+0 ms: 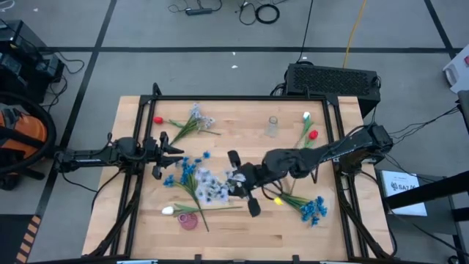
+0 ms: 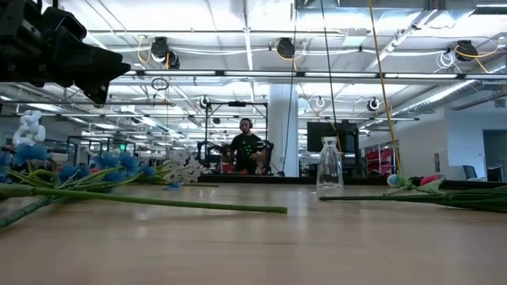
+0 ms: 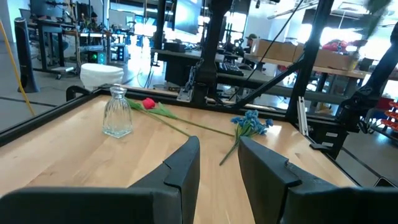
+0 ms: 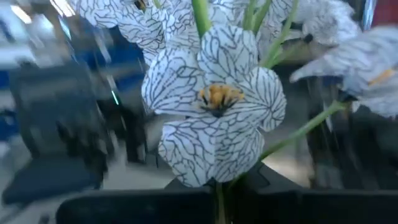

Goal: Sort flowers into vase by color
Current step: Put the bottom white flowers into the pink vase

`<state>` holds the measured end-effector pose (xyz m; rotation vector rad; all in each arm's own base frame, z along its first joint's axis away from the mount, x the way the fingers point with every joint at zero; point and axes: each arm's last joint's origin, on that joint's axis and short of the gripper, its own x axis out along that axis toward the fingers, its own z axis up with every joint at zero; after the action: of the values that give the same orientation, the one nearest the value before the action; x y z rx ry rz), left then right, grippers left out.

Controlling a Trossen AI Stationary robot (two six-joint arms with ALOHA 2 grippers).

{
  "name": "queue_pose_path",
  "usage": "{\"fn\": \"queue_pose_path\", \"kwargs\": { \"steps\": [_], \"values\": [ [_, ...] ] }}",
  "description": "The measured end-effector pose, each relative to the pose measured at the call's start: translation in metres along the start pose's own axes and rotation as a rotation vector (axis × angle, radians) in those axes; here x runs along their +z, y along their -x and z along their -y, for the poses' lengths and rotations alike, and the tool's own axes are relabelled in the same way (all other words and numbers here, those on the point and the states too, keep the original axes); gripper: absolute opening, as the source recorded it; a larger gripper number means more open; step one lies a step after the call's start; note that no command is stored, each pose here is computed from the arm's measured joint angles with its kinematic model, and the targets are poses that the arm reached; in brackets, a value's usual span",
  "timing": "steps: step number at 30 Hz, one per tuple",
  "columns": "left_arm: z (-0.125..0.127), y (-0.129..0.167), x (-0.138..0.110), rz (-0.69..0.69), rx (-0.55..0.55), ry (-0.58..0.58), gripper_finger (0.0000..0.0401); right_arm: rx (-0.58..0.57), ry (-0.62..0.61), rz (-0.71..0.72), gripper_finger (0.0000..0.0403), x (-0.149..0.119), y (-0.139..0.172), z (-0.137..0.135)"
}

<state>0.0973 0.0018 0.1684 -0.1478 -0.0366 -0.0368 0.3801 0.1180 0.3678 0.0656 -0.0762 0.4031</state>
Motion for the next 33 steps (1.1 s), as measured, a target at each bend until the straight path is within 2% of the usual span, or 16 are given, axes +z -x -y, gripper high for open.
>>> {"fn": "queue_pose_path", "kwargs": {
  "steps": [3, 8, 12, 16, 22, 29, 33],
  "values": [
    [0.000, 0.000, 0.000, 0.000, 0.000, 0.000, 0.0116, 0.017, 0.041, 0.143, 0.0005, -0.002, -0.010, -0.003],
    [0.000, 0.000, 0.000, 0.000, 0.000, 0.000, 0.0116, 0.022, 0.017, 0.282, 0.0004, -0.019, -0.031, -0.002],
    [0.000, 0.000, 0.000, -0.001, 0.000, 0.000, 0.0116, 0.021, 0.011, 0.295, 0.0004, -0.026, -0.056, -0.007],
    [0.000, 0.000, 0.000, 0.001, 0.000, 0.000, 0.0116, 0.025, 0.015, 0.319, 0.0004, -0.022, -0.084, -0.007],
    [0.000, 0.000, 0.000, 0.000, 0.001, 0.000, 0.0116, 0.002, 0.034, 0.222, 0.0004, -0.030, -0.115, 0.004],
    [0.000, 0.000, 0.000, 0.000, 0.000, 0.000, 0.0116, -0.033, 0.016, 0.213, 0.0004, -0.041, -0.125, 0.021],
    [0.000, 0.000, 0.000, 0.000, 0.001, 0.000, 0.0116, -0.032, 0.009, 0.188, 0.0004, -0.051, -0.129, 0.021]
  ]
}}
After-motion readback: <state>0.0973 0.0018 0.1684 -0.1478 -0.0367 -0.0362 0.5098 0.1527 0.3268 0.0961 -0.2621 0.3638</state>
